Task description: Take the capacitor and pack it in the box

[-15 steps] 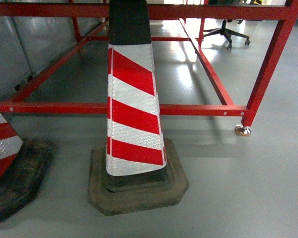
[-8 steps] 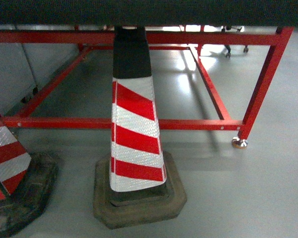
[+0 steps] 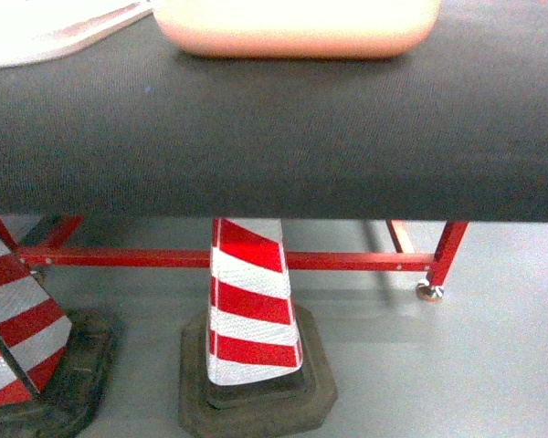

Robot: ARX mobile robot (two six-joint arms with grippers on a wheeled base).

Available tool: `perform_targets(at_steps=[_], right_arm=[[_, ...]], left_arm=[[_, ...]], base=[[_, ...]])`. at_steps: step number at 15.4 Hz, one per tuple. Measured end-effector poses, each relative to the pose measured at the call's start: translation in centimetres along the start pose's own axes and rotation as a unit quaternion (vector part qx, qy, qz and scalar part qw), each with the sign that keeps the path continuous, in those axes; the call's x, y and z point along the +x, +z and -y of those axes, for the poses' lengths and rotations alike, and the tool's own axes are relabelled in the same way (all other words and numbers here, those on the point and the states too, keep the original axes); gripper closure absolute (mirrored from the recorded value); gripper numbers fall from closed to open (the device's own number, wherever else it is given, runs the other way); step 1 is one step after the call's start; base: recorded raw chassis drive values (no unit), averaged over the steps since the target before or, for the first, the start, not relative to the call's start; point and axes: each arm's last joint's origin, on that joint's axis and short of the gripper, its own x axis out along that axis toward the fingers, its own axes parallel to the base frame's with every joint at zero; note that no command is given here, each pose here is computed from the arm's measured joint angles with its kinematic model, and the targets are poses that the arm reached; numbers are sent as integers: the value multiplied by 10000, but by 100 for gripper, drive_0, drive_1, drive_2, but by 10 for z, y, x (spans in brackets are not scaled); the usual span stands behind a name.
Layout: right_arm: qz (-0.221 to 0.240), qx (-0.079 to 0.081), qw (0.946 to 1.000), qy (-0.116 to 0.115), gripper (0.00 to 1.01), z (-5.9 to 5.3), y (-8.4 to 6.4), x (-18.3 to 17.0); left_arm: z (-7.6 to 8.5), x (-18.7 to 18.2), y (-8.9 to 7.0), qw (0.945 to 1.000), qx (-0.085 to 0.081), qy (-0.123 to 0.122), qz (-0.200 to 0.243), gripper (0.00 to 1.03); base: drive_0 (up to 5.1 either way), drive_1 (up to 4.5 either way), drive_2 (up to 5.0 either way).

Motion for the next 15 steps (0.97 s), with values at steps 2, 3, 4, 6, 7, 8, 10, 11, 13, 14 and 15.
perform_targets(at_steps=[2,3,4,6,7,8,10,11,13,14,15], right_arm=[[0,-2,10000,2,3,0,0,0],[11,-10,10000,2,3,0,0,0],[4,-8,10000,4,3,0,0,0],[0,-8,10000,0,3,0,0,0],[2,-8,10000,2,3,0,0,0],[2,-8,10000,4,3,0,0,0],[6,-8,10000,0,3,0,0,0],[2,-6,10000,0,3,0,0,0],[23,-6,10000,4,3,0,0,0],[8,-8,10000,6,3,0,0,0],[-4,-6,10000,4,3,0,0,0]], left_arm=[[0,0,0,10000,4,-2,-2,59],[0,0,0,10000,2,2,0,59],[0,0,0,10000,4,2,-2,60],[0,0,0,10000,6,-8,-4,60],[0,0,0,10000,2,0,-4,60],[0,0,0,10000,4,2,-2,60],[0,0,0,10000,4,0,0,60],[0,0,0,10000,8,0,-2,60],[0,0,0,10000,6,-4,19,60],[0,0,1,10000,8,-10,27,60],[0,0,0,10000,6,-6,-15,60]], base=[[0,0,0],[0,0,0],[0,0,0],[0,0,0],[0,0,0],[0,0,0],[0,0,0],[0,0,0],[0,0,0],[0,0,0],[0,0,0]])
